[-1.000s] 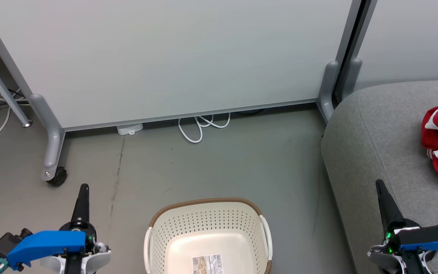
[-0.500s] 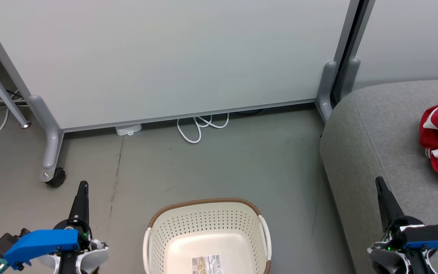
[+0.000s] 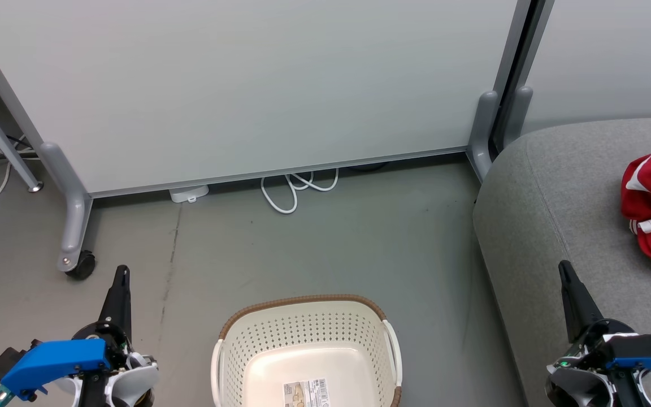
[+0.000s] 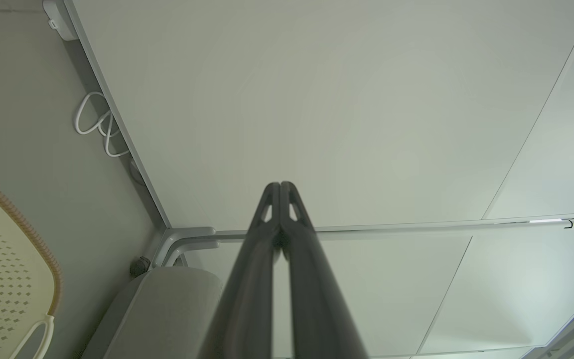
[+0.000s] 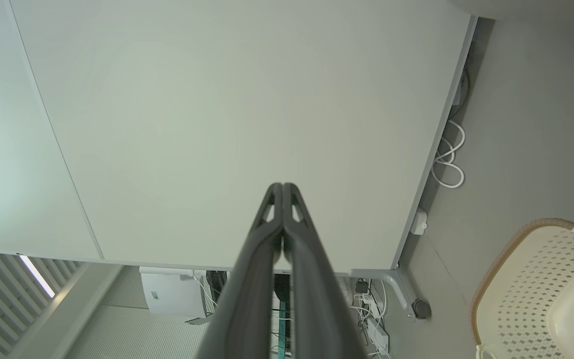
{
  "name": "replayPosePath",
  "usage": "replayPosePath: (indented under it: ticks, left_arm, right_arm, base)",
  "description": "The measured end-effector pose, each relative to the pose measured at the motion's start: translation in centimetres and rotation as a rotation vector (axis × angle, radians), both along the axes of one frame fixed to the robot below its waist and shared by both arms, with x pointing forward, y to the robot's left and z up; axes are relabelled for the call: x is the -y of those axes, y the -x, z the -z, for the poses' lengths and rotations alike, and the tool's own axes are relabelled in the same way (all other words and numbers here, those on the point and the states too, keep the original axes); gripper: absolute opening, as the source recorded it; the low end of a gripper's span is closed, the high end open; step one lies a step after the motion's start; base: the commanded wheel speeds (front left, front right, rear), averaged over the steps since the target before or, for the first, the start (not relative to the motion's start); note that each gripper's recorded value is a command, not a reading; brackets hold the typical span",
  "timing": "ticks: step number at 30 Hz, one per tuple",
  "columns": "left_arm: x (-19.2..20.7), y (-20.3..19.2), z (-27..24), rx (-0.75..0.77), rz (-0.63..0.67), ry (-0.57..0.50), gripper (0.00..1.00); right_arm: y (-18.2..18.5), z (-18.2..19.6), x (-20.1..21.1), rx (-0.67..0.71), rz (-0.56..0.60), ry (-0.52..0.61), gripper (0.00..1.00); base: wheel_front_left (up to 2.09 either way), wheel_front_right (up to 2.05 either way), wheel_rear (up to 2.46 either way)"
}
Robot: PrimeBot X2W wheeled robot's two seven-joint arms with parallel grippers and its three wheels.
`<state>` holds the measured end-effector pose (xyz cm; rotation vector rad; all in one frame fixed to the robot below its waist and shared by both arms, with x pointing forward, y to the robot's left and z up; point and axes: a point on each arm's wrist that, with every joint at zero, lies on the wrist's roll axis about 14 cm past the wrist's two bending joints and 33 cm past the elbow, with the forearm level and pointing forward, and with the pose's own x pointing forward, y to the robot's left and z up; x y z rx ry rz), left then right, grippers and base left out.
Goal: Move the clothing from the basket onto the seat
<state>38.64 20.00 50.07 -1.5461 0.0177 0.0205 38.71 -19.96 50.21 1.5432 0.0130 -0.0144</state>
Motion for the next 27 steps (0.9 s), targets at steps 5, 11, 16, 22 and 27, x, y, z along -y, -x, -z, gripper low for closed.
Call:
replayPosePath:
  ticks: [5, 11, 16, 22, 27]
  left_arm:
    - [0.01, -0.11, -0.26, 0.011, 0.001, 0.029, 0.00]
    - [0.01, -0.12, -0.29, 0.012, 0.001, 0.029, 0.00]
    - [0.01, -0.12, -0.29, 0.012, 0.001, 0.029, 0.00]
    - [0.01, -0.12, -0.30, 0.012, 0.001, 0.029, 0.00]
    - [0.01, -0.12, -0.29, 0.012, 0.001, 0.029, 0.00]
  right_arm:
    - [0.02, -0.09, 0.03, 0.004, -0.001, -0.030, 0.00]
    - [0.02, -0.09, 0.04, 0.005, -0.001, -0.031, 0.00]
    - [0.02, -0.09, 0.04, 0.005, -0.001, -0.031, 0.00]
    - [0.02, -0.10, 0.04, 0.005, -0.001, -0.031, 0.00]
    - [0.02, -0.10, 0.04, 0.005, -0.001, -0.031, 0.00]
  base:
    - [0.00, 0.00, 0.00]
    - [0.00, 0.00, 0.00]
    - [0.00, 0.00, 0.00]
    - [0.00, 0.00, 0.00]
    - [0.00, 0.00, 0.00]
